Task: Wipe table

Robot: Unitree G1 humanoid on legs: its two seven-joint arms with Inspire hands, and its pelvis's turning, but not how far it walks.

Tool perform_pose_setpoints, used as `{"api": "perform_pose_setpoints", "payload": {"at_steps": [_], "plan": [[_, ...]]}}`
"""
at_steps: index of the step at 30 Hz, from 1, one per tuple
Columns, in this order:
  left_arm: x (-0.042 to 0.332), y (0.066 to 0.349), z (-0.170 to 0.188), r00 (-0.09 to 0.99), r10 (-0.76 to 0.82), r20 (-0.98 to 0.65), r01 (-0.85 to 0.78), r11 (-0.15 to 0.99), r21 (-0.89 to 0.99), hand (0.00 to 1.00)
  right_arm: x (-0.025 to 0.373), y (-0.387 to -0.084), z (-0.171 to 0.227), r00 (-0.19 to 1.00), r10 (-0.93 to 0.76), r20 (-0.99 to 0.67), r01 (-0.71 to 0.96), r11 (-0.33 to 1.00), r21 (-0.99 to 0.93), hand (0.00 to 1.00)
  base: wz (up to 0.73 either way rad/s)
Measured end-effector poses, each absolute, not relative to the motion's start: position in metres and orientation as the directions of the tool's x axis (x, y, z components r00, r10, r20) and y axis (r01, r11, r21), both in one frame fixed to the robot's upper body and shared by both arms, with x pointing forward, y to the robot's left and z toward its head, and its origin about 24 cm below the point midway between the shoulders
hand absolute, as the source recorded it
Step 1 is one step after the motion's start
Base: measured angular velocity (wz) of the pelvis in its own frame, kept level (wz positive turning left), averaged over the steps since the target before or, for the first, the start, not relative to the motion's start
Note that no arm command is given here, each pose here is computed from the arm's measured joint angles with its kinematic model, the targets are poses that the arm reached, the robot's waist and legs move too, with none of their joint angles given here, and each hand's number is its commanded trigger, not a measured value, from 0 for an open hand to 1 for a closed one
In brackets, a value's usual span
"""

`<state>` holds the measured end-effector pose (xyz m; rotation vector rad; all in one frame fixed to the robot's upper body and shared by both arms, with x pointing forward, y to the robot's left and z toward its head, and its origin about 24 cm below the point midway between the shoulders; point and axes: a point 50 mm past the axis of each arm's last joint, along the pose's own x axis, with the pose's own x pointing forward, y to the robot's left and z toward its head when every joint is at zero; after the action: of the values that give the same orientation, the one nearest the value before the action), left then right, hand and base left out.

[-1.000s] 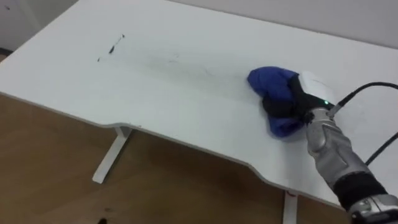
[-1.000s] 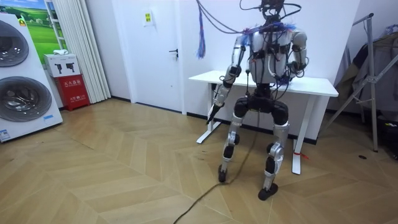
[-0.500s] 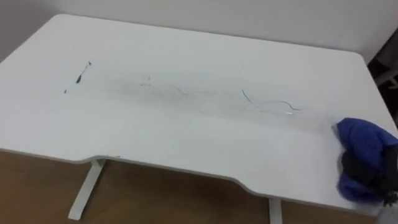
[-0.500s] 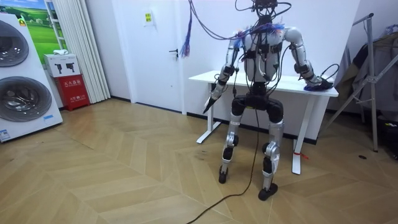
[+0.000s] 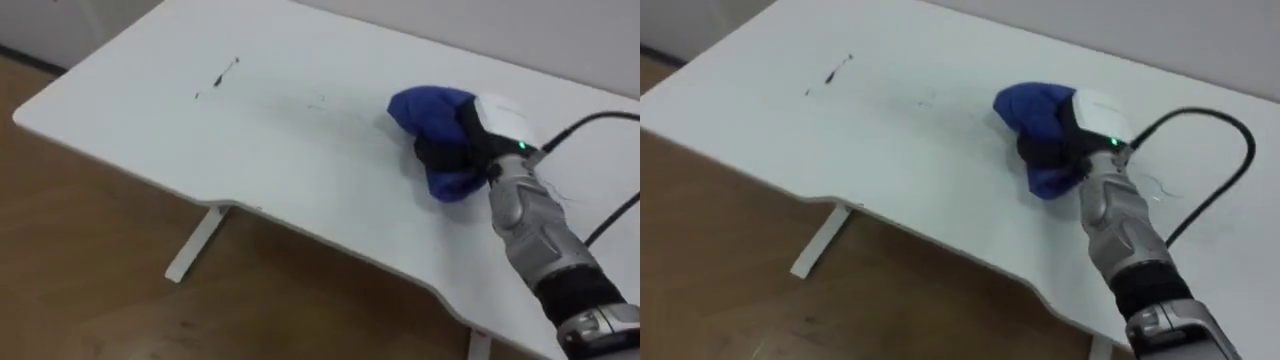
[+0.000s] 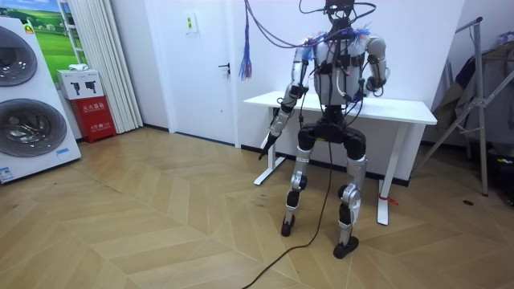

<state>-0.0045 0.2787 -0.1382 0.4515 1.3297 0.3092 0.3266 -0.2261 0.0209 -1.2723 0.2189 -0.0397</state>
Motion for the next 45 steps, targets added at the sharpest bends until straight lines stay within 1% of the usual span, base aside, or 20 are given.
{"api": "perform_pose_setpoints", "payload": {"at_steps": [2, 3, 4, 6, 8, 11, 15, 17, 20, 22, 27, 30, 33, 34, 35, 38, 40, 45], "plan": [[-0.009, 0.278, -0.138, 0.208, 0.451, -0.868, 0.039, 0.883, 0.468, 0.0, 0.308, -0.252, 0.001, 0.946, -0.235, -0.221, -0.142, 0.311, -0.94, 1.0, 0.46], [-0.01, 0.279, -0.138, 0.206, 0.451, -0.869, 0.036, 0.884, 0.467, 0.0, 0.302, -0.258, -0.004, 0.938, -0.25, -0.241, -0.154, 0.321, -0.935, 1.0, 0.37], [-0.01, 0.281, -0.136, 0.209, 0.453, -0.867, 0.029, 0.883, 0.468, 0.0, 0.293, -0.269, -0.009, 0.93, -0.279, -0.238, -0.124, 0.371, -0.92, 1.0, 0.27], [-0.01, 0.285, -0.134, 0.214, 0.461, -0.861, 0.013, 0.88, 0.475, 0.0, 0.282, -0.285, -0.013, 0.915, -0.32, -0.246, -0.114, 0.381, -0.917, 1.0, 0.12], [0.0, 0.288, -0.132, 0.259, 0.462, -0.848, 0.015, 0.876, 0.482, 0.0, 0.272, -0.304, -0.016, 0.892, -0.369, -0.261, -0.112, 0.379, -0.918, 1.0, 0.0], [0.014, 0.29, -0.131, 0.31, 0.457, -0.833, 0.013, 0.874, 0.485, 0.0, 0.269, -0.318, -0.015, 0.868, -0.413, -0.275, -0.104, 0.39, -0.915, 1.0, -0.11], [0.037, 0.285, -0.131, 0.363, 0.436, -0.823, 0.018, 0.88, 0.474, 0.0, 0.288, -0.32, 0.003, 0.865, -0.439, -0.242, -0.052, 0.401, -0.915, 1.0, -0.16], [0.05, 0.281, -0.132, 0.385, 0.424, -0.82, 0.029, 0.882, 0.47, 0.0, 0.312, -0.312, 0.023, 0.875, -0.443, -0.197, -0.009, 0.391, -0.92, 1.0, -0.39], [0.062, 0.276, -0.133, 0.407, 0.404, -0.819, 0.051, 0.885, 0.462, 0.0, 0.335, -0.304, 0.047, 0.891, -0.43, -0.146, 0.045, 0.403, -0.914, 1.0, -0.31], [0.063, 0.278, -0.133, 0.397, 0.408, -0.822, 0.038, 0.887, 0.459, 0.0, 0.337, -0.306, 0.049, 0.885, -0.446, -0.138, 0.071, 0.421, -0.904, 1.0, 0.1], [0.044, 0.283, -0.135, 0.338, 0.433, -0.836, 0.033, 0.882, 0.47, 0.0, 0.329, -0.315, 0.044, 0.87, -0.471, -0.146, 0.115, 0.481, -0.869, 1.0, 0.11], [0.03, 0.285, -0.136, 0.303, 0.445, -0.843, 0.039, 0.878, 0.477, 0.0, 0.304, -0.333, 0.025, 0.836, -0.52, -0.174, 0.133, 0.5, -0.855, 1.0, 0.35], [0.015, 0.287, -0.136, 0.268, 0.453, -0.85, 0.047, 0.875, 0.481, 0.0, 0.267, -0.358, 0.003, 0.757, -0.619, -0.212, 0.186, 0.514, -0.837, 1.0, 0.31], [0.01, 0.288, -0.136, 0.257, 0.456, -0.852, 0.052, 0.874, 0.484, 0.0, 0.249, -0.369, -0.005, 0.719, -0.656, -0.229, 0.196, 0.508, -0.839, 1.0, 0.08], [0.008, 0.289, -0.135, 0.254, 0.461, -0.851, 0.046, 0.873, 0.486, 0.0, 0.234, -0.379, -0.01, 0.684, -0.687, -0.246, 0.201, 0.501, -0.842, 1.0, -0.04], [0.009, 0.295, -0.13, 0.27, 0.484, -0.832, 0.018, 0.862, 0.507, 0.0, 0.206, -0.397, -0.015, 0.626, -0.731, -0.27, 0.187, 0.478, -0.858, 1.0, -0.23], [0.01, 0.299, -0.127, 0.279, 0.497, -0.822, -0.001, 0.856, 0.517, 0.0, 0.195, -0.401, -0.02, 0.598, -0.748, -0.289, 0.173, 0.472, -0.864, 1.0, -0.43], [0.017, 0.3, -0.126, 0.302, 0.491, -0.817, -0.01, 0.859, 0.512, 0.0, 0.187, -0.401, -0.026, 0.566, -0.757, -0.328, 0.154, 0.487, -0.86, 1.0, -0.23]]}}
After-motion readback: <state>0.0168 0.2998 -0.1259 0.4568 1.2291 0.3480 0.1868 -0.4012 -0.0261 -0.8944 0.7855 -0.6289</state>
